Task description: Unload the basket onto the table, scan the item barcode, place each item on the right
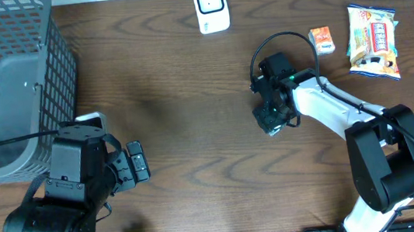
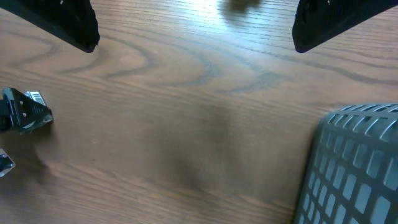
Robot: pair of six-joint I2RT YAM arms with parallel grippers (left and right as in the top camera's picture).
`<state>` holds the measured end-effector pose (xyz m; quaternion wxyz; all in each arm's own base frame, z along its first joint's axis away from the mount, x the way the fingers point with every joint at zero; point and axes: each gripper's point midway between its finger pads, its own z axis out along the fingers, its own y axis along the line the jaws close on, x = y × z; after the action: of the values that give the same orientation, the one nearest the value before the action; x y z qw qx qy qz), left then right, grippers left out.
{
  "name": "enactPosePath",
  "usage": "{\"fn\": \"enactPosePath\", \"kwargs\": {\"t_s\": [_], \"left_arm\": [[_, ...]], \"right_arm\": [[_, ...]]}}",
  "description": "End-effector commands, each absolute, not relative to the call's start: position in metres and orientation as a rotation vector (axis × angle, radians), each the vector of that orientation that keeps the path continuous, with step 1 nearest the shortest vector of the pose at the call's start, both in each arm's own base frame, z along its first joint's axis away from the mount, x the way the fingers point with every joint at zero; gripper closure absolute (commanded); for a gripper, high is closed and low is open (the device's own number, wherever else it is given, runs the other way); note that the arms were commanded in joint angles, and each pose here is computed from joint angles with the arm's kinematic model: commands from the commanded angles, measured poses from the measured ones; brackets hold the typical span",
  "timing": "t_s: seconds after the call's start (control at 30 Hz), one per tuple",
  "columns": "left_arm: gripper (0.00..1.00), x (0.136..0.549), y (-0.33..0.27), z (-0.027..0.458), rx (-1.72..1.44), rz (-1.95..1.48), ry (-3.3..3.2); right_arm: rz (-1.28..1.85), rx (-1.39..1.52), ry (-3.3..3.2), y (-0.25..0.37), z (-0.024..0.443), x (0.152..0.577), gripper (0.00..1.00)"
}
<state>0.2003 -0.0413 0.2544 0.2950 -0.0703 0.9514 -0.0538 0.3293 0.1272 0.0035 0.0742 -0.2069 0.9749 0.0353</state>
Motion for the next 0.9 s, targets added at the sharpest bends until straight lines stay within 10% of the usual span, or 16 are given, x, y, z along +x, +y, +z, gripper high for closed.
{"fn": "enactPosePath", "kwargs": {"t_s": [0.0,0.33,0.87], "left_arm": [[0.02,0.2,-0.041,0.255,-0.186,-0.141,2.528],[0.03,0.2,-0.041,0.255,-0.186,-0.141,2.528],[0.02,0.2,-0.041,0.255,-0.186,-0.141,2.528]], "right_arm": [[0.122,-0.63,2.944,0.13,-0.002,0.325,0.36],[0.204,-0.482,2.992,0.137,-0.004,0.319,0.46],[1.722,-0.311,2.563,0.205,0.153,0.324,0.49]]}}
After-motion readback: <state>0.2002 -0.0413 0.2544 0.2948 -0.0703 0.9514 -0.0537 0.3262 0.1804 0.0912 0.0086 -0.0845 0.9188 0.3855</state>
